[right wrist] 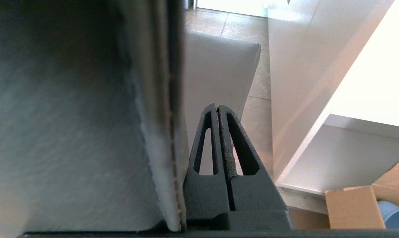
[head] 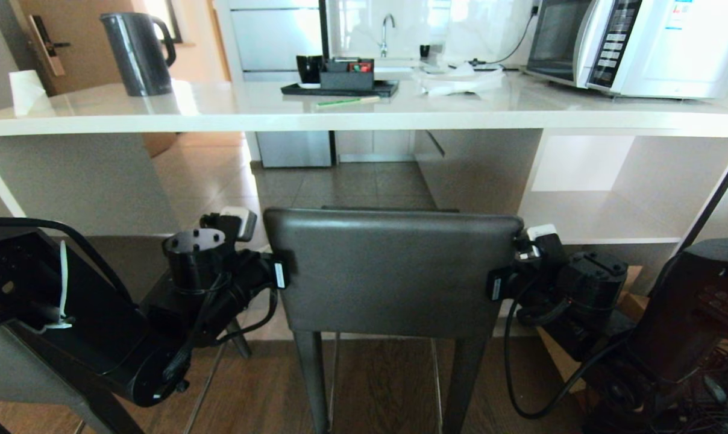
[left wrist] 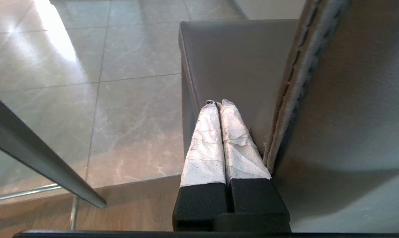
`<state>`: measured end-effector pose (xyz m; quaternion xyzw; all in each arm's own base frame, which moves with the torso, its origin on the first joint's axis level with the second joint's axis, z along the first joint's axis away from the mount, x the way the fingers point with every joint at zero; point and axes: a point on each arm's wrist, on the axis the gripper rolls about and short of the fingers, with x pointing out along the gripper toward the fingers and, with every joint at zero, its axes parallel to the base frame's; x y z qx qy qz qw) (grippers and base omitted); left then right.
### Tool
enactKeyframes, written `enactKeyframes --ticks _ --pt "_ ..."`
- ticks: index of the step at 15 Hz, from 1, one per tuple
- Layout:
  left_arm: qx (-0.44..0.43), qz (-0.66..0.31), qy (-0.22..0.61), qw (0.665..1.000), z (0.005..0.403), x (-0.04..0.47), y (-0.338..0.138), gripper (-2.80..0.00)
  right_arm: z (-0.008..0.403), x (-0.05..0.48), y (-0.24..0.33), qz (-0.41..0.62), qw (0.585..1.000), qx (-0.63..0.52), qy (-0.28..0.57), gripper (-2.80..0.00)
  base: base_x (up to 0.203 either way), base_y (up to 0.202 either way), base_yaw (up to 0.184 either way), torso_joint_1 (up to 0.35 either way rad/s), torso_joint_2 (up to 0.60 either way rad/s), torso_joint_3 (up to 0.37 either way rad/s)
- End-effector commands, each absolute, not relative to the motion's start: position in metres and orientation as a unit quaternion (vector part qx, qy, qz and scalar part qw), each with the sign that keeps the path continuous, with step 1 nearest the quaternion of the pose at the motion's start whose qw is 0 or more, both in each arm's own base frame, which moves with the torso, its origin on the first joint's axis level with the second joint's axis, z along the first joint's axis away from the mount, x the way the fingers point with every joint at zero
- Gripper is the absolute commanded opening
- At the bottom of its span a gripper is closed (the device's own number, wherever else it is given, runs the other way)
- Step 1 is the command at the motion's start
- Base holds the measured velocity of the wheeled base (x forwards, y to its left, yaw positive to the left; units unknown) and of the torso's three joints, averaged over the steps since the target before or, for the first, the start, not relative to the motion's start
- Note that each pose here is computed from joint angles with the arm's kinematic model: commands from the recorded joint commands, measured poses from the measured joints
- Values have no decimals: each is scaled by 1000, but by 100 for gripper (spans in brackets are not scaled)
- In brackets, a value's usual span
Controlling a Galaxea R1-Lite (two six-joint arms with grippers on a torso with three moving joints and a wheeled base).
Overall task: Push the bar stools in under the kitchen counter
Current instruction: Push the gray chair back under the dining table
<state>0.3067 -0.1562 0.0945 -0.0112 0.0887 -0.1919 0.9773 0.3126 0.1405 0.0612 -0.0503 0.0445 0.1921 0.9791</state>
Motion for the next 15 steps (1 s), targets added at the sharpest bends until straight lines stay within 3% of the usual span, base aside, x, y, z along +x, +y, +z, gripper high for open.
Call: enactKeyframes --ticks 1,5,15 --pt "-13 -186 84 979 98 303 -153 -280 67 318 143 190 980 -45 24 -280 0 0 0 0 0 0" --pt "-25 -193 50 980 111 297 -153 -280 73 323 145 188 981 -43 15 -280 0 0 0 0 0 0" --pt "-21 -187 56 981 107 296 -150 -280 74 318 141 185 982 -43 20 -280 0 0 0 0 0 0"
